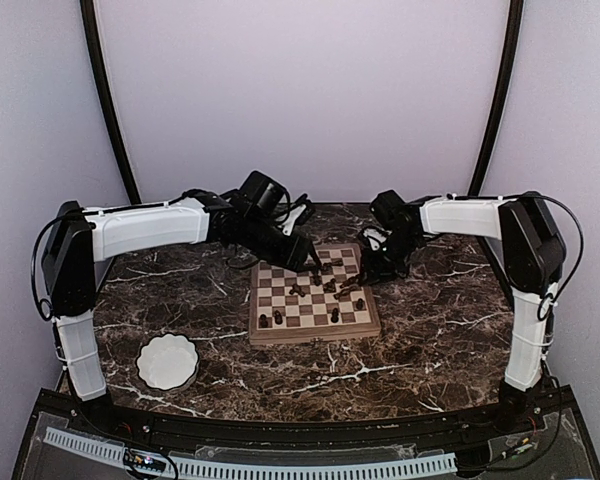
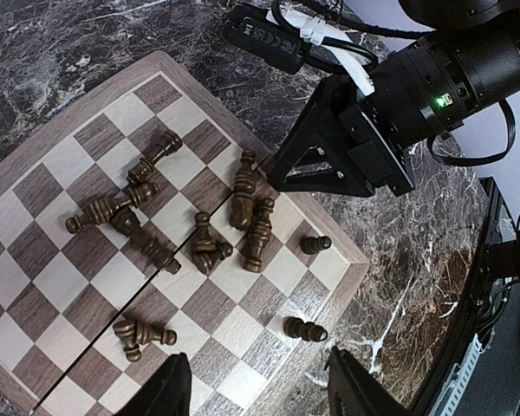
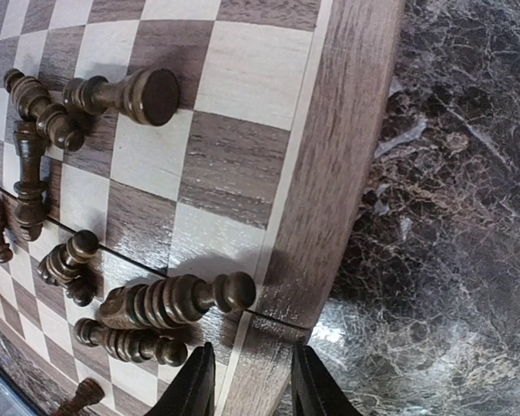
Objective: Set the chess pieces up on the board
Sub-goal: Adjust the chess pile on the chessboard.
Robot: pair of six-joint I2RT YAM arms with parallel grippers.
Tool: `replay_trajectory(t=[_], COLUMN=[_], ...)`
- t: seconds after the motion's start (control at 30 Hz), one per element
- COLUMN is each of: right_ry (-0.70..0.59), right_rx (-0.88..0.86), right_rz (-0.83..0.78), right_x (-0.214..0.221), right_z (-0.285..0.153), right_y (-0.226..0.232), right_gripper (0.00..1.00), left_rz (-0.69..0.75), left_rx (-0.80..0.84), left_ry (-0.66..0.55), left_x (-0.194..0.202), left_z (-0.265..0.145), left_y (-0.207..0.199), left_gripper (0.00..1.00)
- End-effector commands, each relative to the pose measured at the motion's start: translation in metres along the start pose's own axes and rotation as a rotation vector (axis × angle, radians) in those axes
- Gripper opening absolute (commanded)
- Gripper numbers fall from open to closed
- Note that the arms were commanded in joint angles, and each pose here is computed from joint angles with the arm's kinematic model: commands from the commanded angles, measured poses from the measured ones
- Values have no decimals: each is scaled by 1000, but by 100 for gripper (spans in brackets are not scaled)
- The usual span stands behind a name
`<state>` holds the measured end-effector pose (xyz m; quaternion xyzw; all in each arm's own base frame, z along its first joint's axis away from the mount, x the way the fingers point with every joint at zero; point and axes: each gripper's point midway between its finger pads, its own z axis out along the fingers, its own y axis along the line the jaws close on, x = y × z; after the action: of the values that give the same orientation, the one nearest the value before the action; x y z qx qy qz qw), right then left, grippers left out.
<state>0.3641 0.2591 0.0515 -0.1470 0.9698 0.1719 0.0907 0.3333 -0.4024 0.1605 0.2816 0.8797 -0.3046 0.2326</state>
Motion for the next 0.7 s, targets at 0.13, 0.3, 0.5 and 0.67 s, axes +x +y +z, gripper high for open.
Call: replay_trajectory(t=[0.13,0.3,0.5,0.67], right_ry=[-23,-33,-80,-96], right_rx=[-143,-139,-110,-77], right_rz=[32,30,46,64], right_x=[-20,-24,-24,-13], right_z=[7,-1,-32,-50], right_y=[27,29,25,20], right_gripper=[28,28,29,30], left_rz=[157,188,223,275], left_rx=[-4,-42,-47,-63], left_ry=[-25,-11,-42,-77], left_x=[-5,-3,-8,-13], left_z=[22,44,65,80], left_y=[-3,6,5,2], left_gripper=[56,52,46,42])
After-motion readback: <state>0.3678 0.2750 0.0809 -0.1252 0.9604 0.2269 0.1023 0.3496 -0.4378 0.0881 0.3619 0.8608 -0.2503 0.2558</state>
